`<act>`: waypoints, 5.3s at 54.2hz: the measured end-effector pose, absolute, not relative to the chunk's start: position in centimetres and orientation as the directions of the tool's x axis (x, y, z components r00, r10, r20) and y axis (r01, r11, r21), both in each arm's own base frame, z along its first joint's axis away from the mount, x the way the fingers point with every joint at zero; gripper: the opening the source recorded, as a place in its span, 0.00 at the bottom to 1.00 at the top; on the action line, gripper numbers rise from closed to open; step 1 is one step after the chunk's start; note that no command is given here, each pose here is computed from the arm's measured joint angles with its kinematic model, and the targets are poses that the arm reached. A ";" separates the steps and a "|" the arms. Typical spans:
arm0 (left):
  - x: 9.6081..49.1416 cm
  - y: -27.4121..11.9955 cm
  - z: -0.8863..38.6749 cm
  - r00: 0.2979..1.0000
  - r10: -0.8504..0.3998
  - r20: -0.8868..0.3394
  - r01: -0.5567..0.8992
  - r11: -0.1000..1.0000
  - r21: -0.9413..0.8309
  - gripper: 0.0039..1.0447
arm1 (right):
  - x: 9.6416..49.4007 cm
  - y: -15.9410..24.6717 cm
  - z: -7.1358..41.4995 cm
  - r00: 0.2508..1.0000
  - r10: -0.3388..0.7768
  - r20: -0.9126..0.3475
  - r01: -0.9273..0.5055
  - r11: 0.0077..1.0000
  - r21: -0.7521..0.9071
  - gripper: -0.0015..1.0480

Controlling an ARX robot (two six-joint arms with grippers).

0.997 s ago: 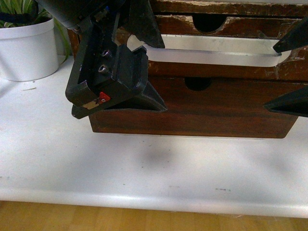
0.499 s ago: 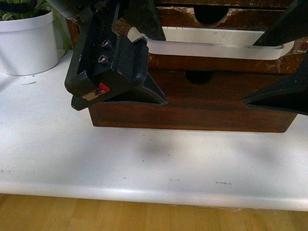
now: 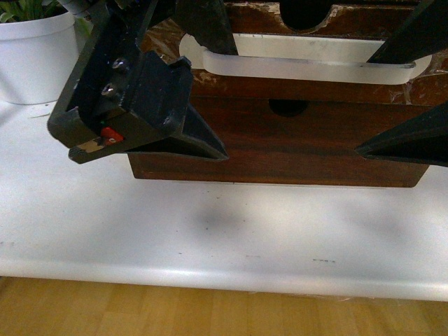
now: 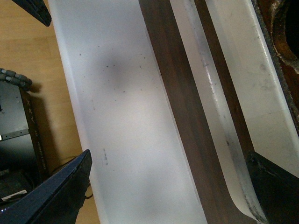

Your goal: Open drawer

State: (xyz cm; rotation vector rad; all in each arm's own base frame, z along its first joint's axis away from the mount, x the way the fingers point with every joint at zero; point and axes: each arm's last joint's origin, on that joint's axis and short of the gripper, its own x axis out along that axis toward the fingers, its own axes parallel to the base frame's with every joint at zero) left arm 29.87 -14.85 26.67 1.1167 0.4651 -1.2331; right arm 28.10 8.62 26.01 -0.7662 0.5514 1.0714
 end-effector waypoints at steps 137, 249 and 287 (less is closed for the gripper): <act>17.0 -0.5 24.0 0.974 -0.144 -0.178 0.173 0.972 0.159 0.94 | 11.4 2.3 24.5 0.975 0.221 0.002 -0.208 0.920 -0.331 0.91; 9.7 0.0 16.7 1.000 0.000 0.006 0.000 1.000 -0.008 0.04 | 9.7 0.0 16.5 1.000 0.001 0.000 -0.001 1.000 -0.010 0.01; 9.7 0.0 16.7 1.000 0.000 0.006 0.000 1.000 -0.007 0.94 | 9.7 0.0 16.5 1.000 0.001 0.000 -0.001 1.000 -0.010 0.91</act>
